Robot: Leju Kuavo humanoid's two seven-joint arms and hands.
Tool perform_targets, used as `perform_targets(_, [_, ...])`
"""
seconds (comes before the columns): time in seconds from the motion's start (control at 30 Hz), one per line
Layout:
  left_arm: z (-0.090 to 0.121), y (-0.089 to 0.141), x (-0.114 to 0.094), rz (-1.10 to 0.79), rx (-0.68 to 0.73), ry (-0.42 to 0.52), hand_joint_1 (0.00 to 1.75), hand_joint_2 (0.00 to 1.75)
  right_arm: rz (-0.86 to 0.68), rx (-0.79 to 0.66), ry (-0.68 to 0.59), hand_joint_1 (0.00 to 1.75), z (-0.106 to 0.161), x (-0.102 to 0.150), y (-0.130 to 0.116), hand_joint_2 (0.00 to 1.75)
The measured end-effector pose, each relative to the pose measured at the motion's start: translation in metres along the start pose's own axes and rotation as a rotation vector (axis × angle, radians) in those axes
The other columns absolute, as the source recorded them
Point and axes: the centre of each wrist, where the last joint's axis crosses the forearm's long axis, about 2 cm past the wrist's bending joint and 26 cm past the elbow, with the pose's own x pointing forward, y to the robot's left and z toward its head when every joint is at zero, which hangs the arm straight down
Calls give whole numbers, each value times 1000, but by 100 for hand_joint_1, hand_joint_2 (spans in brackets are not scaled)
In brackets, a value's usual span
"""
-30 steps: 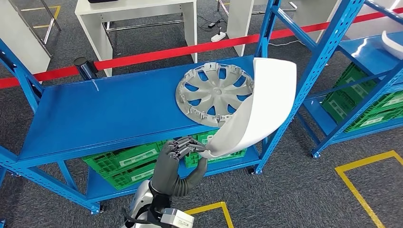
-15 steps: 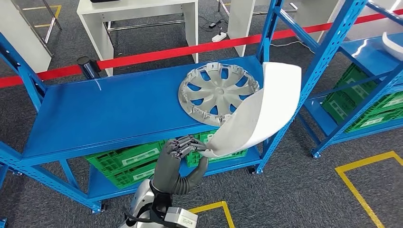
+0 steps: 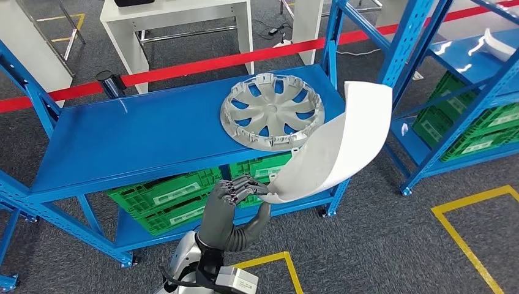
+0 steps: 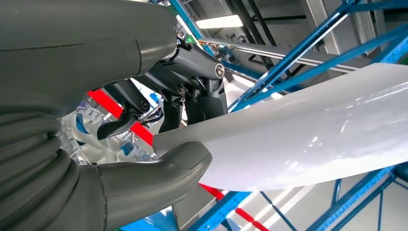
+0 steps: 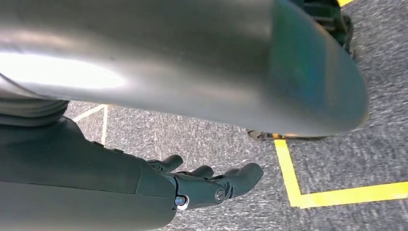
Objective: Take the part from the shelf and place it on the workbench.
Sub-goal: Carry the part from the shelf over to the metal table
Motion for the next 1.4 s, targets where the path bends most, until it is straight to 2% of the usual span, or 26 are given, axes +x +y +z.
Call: perform_targets(1.4, [16,0,1,-10,-9,24,175,175,7,0,-42,0,0,1,1,0])
